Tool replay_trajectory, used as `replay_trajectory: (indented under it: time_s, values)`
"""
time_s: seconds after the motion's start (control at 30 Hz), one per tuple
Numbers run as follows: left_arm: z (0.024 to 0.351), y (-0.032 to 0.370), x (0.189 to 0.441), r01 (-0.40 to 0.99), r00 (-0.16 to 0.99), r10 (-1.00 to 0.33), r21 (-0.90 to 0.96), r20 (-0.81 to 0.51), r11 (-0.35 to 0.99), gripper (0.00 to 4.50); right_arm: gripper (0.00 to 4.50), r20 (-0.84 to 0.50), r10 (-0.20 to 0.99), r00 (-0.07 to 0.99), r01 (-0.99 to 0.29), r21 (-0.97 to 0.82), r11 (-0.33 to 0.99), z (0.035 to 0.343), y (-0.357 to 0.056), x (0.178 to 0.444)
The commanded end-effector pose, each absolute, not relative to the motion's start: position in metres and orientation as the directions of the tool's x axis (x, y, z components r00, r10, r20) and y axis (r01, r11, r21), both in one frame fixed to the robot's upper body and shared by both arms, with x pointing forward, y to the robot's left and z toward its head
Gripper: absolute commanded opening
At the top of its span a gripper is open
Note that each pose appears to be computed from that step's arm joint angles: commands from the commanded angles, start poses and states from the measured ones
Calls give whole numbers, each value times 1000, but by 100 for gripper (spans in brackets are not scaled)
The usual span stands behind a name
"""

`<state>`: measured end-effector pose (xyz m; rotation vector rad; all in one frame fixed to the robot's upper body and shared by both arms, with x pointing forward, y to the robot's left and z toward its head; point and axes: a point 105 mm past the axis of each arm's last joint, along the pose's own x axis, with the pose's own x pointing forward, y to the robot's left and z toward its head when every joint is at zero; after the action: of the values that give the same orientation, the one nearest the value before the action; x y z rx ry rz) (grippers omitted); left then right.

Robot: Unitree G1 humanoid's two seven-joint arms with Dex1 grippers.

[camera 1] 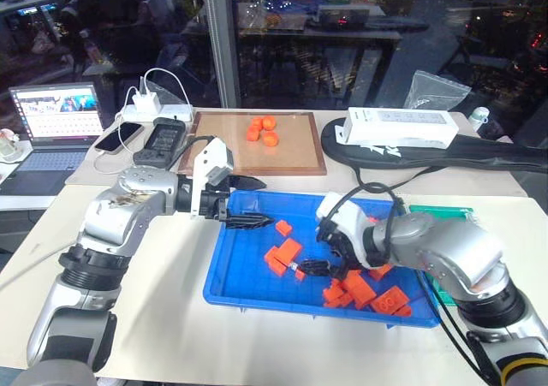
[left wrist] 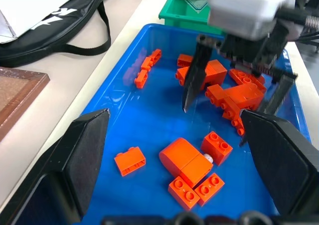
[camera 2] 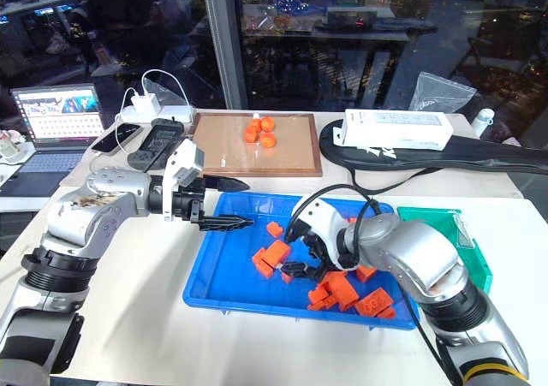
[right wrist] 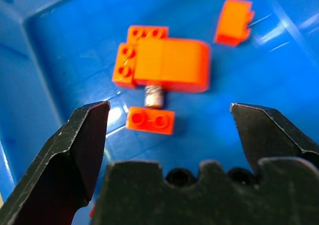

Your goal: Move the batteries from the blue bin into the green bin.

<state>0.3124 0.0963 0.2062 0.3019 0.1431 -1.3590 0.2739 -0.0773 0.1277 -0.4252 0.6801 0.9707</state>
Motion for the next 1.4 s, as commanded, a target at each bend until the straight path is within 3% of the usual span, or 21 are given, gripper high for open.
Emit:
replay_trajectory:
  time_s: [0.03, 0.1, 0.2, 0.4, 0.43, 0.47, 0.73, 0.93, 1.0, 1.2, 1.4]
  values:
    - [217, 97, 309, 970, 214, -941, 173, -263, 172, 450, 448, -696, 604, 389, -856, -30, 517, 122, -72, 276]
    - [217, 97, 309, 970, 215, -940, 173, -264, 173, 450, 448, -701, 604, 380, -855, -18, 518, 117, -69, 276]
    - [217, 97, 309, 969, 217, -939, 174, -267, 175, 450, 379, -710, 601, 366, -850, 9, 527, 108, -67, 276]
    - [216, 96, 308, 969, 218, -939, 176, -265, 175, 450, 175, -742, 564, 362, -839, 4, 544, 100, -78, 276]
    - [216, 96, 308, 969, 218, -940, 175, -264, 176, 450, 147, -750, 550, 367, -838, -10, 546, 100, -82, 277]
    - [215, 95, 308, 969, 218, -940, 174, -263, 176, 450, 146, -760, 533, 373, -837, -27, 547, 101, -88, 277]
    - [213, 93, 307, 970, 216, -943, 168, -254, 177, 450, 146, -820, 405, 406, -826, -139, 546, 108, -133, 277]
    - [213, 92, 307, 971, 211, -945, 165, -250, 173, 450, 146, -817, 280, 504, -752, -255, 608, 116, -167, 294]
    - [212, 91, 306, 971, 209, -945, 164, -251, 172, 450, 246, -810, 284, 514, -748, -260, 611, 119, -169, 295]
    - [212, 92, 306, 972, 205, -944, 164, -257, 167, 450, 447, -691, 463, 555, -780, -239, 578, 149, -123, 307]
    - [213, 92, 307, 972, 207, -943, 168, -259, 167, 450, 447, -668, 572, 477, -864, -233, 447, 143, -87, 299]
